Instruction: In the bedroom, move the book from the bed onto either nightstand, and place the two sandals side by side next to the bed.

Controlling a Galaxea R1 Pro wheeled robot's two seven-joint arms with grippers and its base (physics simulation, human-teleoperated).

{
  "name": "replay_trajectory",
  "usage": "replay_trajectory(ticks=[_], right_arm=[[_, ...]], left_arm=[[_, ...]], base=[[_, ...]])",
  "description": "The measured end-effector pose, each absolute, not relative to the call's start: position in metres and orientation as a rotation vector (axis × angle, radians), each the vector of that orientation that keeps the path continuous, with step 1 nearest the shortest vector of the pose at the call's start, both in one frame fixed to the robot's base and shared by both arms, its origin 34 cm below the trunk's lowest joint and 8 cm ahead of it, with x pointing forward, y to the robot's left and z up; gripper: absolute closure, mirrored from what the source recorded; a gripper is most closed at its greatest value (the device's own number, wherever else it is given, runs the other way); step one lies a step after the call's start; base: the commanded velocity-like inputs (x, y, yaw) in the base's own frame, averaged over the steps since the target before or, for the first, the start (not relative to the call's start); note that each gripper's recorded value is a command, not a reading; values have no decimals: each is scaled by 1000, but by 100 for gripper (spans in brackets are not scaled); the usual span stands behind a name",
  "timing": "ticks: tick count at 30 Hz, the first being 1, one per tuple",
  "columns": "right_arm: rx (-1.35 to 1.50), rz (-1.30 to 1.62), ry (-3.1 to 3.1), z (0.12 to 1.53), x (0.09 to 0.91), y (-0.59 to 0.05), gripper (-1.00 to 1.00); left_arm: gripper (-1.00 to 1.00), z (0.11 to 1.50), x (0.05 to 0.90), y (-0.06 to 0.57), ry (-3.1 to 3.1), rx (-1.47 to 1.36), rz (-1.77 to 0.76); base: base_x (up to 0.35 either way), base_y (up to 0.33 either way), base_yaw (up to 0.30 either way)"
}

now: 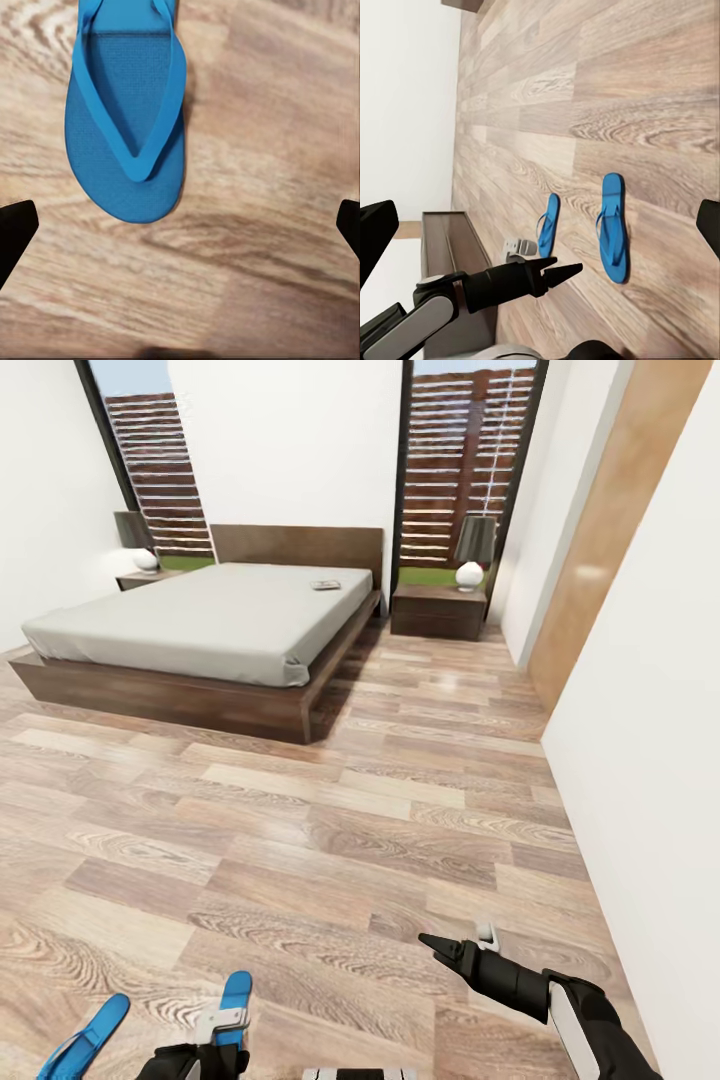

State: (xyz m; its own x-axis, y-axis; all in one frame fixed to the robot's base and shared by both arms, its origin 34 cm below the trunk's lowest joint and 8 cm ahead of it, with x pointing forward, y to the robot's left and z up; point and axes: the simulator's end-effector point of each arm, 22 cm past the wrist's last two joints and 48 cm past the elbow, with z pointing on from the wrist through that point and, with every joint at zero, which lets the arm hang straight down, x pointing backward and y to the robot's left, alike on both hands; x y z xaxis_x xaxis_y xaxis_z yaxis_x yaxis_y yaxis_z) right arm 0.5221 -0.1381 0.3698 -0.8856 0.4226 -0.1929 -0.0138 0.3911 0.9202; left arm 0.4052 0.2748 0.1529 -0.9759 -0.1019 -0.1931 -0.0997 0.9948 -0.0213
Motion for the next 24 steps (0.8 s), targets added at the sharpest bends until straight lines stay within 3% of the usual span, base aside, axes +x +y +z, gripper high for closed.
replay_trajectory(ticks=[14,24], right_arm=[[382,1503,2286,353,517,-139,-100],[383,1505,2284,353,517,-139,-100]], left_arm=[[-100,142,395,287,2970,-161,4],[-100,174,450,290,2921,-159,7]], base=[[0,0,0],[0,0,0]])
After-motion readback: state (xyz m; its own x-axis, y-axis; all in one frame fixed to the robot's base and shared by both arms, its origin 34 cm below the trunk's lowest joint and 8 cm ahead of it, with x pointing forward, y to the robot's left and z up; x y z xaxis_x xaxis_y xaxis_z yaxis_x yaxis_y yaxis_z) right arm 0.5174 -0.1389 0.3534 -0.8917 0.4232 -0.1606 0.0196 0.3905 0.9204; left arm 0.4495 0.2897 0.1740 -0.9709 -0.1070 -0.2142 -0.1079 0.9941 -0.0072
